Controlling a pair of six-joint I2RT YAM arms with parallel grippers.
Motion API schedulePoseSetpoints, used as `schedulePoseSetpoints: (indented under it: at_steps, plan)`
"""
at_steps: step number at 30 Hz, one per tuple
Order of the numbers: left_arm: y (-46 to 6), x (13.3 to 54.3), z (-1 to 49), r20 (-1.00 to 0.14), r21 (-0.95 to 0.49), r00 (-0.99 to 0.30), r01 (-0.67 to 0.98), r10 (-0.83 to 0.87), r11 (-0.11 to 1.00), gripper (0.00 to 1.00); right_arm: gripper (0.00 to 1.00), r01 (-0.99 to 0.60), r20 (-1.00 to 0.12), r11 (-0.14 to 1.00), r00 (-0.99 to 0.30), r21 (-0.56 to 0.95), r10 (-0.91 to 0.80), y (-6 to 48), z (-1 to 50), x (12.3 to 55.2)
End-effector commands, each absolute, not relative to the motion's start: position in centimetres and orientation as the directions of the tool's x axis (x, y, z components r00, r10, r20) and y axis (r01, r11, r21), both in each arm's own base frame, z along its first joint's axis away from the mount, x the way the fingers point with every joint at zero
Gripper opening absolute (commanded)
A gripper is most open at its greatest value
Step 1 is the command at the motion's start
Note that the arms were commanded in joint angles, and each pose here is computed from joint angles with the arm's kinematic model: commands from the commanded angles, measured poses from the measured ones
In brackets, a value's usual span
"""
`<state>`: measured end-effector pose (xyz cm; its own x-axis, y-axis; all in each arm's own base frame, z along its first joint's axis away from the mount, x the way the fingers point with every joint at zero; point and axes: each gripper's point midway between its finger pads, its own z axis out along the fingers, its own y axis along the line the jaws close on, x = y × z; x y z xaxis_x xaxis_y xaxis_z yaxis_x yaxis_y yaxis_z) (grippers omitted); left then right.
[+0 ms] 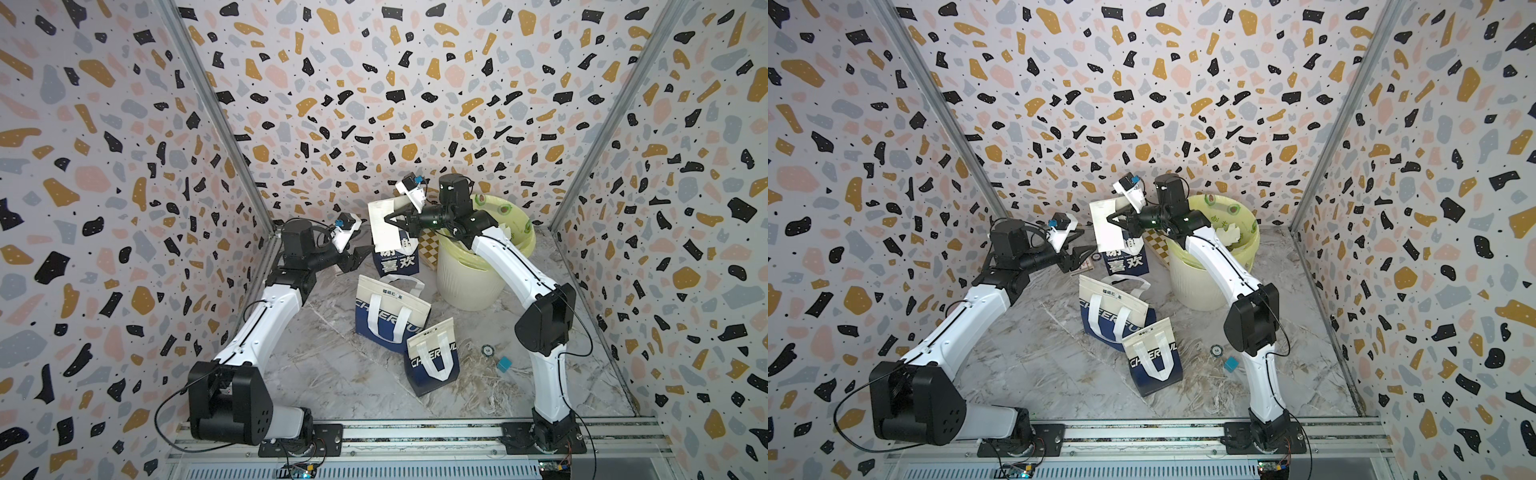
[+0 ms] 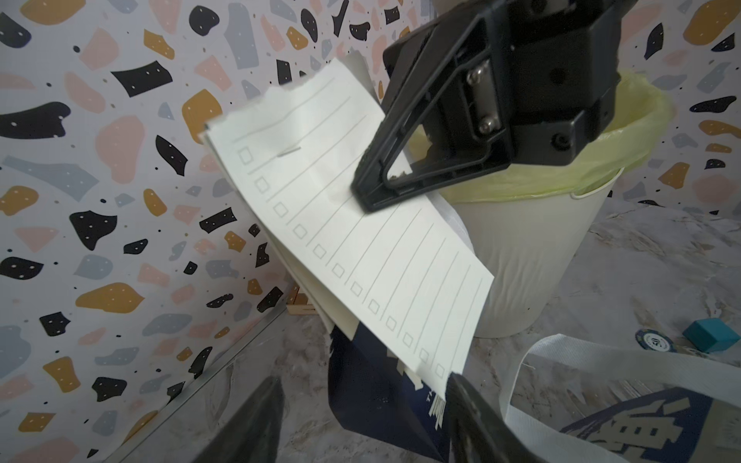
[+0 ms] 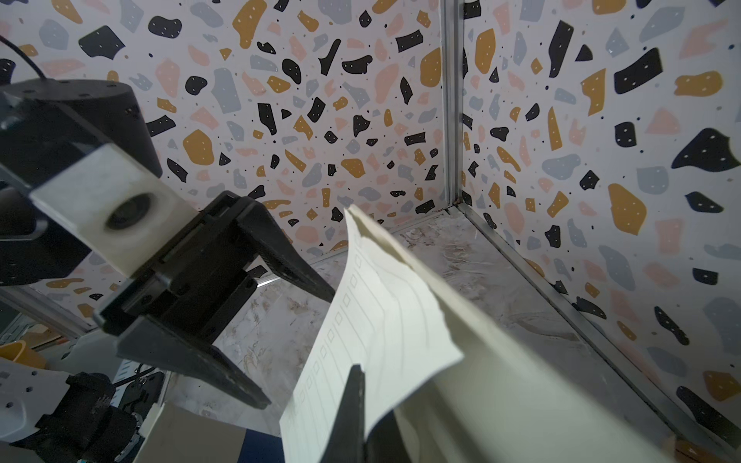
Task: Shred takeout receipts and throw away
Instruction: Pick up the takeout bag at the center of the board.
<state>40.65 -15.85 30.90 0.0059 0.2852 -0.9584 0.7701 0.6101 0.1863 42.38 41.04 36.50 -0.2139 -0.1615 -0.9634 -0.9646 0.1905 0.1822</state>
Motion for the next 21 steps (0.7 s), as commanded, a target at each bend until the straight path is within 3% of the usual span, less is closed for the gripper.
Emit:
schedulePoseSetpoints:
  at_steps: [1, 14, 21]
  plan:
    - [-15.7, 41.1, 31.5, -0.948, 0.252, 0.069, 0.759, 0.311, 0.6, 0.65, 0.0, -0.977, -0.983, 0.171, -0.146, 0.127, -0.108, 40.4, 40.7, 41.3]
    - [-16.3, 42.9, 31.6, -0.966, 0.214, 0.074, 0.77, 0.249, 0.601, 0.7, 0.0, -0.983, -0.984, 0.125, -0.146, 0.133, -0.1, 41.0, 41.3, 40.2]
    - [-16.8, 42.5, 31.2, -0.969, 0.195, 0.067, 0.801, 0.238, 0.567, 0.71, 0.0, -0.979, -0.985, 0.16, -0.143, 0.126, -0.094, 40.8, 41.6, 40.8]
